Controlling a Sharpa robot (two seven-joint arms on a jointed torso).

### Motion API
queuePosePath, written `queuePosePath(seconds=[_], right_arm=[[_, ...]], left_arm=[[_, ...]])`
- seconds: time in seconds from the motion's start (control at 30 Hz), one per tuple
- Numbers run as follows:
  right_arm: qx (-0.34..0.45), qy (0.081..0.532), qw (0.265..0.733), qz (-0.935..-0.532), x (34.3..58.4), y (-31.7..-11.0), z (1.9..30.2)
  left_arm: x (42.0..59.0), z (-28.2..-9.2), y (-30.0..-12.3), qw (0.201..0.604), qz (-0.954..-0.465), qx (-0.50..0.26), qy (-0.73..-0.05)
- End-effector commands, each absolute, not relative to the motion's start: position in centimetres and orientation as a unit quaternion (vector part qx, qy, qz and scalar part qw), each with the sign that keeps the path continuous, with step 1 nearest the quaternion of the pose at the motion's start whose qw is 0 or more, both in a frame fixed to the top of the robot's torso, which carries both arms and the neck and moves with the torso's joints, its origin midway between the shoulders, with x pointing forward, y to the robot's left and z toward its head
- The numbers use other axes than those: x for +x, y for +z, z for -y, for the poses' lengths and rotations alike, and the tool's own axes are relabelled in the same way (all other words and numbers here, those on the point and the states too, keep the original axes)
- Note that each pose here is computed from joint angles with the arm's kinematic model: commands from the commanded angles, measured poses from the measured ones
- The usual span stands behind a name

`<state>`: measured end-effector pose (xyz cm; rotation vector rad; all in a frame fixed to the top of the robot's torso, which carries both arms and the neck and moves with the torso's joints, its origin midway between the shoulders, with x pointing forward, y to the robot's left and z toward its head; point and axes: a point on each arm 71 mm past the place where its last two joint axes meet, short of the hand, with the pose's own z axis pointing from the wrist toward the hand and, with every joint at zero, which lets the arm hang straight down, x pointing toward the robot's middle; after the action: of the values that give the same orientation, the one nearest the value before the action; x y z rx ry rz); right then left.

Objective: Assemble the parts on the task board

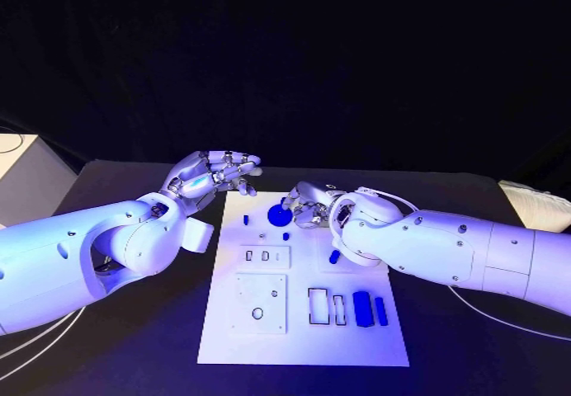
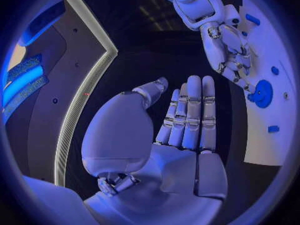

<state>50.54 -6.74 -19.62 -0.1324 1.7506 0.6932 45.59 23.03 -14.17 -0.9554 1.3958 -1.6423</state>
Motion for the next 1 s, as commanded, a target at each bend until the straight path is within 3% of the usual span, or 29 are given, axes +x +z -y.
queuePosePath(seconds=[0.03, 0.23, 0.4, 0.7, 1.0], right_arm=[[-0.062, 0.299, 0.607, -0.734, 50.3, -19.3, 7.0], [-0.036, 0.345, 0.651, -0.675, 49.5, -17.9, 8.4], [-0.005, 0.390, 0.657, -0.645, 48.6, -16.7, 10.8], [0.016, 0.407, 0.609, -0.681, 48.4, -16.0, 18.8], [-0.007, 0.352, 0.622, -0.699, 49.1, -16.7, 24.2]], left_arm=[[45.5, -22.9, -14.1, 0.376, -0.546, -0.371, -0.650], [45.6, -23.1, -14.1, 0.378, -0.546, -0.372, -0.649], [45.7, -23.2, -14.1, 0.380, -0.546, -0.373, -0.647], [45.9, -23.4, -14.2, 0.383, -0.546, -0.375, -0.645], [46.1, -23.2, -14.4, 0.384, -0.548, -0.371, -0.643]])
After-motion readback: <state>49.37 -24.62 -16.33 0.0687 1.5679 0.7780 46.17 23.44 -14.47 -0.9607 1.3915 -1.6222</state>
